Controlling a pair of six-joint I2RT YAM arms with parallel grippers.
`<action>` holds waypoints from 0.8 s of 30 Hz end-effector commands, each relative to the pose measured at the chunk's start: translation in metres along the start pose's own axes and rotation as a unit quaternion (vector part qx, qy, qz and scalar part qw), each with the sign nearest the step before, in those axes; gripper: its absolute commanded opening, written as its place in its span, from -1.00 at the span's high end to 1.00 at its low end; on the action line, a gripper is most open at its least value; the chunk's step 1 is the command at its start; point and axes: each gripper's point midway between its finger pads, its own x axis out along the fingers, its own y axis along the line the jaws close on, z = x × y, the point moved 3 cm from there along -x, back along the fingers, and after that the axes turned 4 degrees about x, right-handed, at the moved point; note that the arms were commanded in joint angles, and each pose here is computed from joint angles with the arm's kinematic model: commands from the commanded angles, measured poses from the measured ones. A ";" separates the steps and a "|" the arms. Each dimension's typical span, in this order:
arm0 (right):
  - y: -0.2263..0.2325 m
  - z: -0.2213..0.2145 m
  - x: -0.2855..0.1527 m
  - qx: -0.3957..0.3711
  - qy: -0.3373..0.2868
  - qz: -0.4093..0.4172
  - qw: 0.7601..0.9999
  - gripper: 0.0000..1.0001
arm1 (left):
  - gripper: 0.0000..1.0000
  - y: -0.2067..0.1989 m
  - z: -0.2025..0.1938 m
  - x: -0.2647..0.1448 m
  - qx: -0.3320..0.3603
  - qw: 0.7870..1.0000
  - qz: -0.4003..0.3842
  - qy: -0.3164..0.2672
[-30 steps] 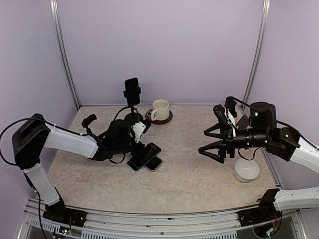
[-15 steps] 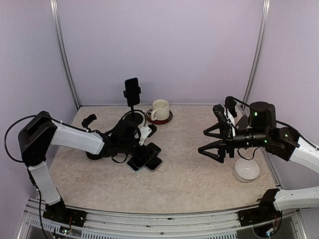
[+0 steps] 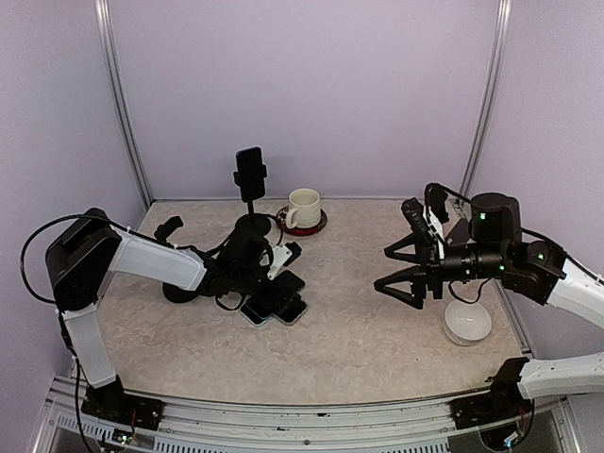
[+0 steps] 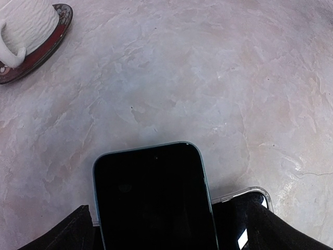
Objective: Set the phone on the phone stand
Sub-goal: Pick up the phone from the phone.
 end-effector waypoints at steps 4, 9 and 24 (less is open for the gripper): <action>-0.002 0.006 0.001 -0.001 -0.007 0.001 1.000 -1.00 | -0.96 -0.002 0.001 0.007 0.004 1.000 -0.013 0.012; -0.003 0.007 0.003 -0.002 -0.005 0.003 1.000 -1.00 | -0.90 -0.001 -0.002 0.010 0.003 1.000 -0.010 0.024; -0.004 0.005 0.006 0.001 -0.003 0.002 1.000 -1.00 | -0.59 0.006 -0.001 0.007 -0.007 0.999 0.022 0.033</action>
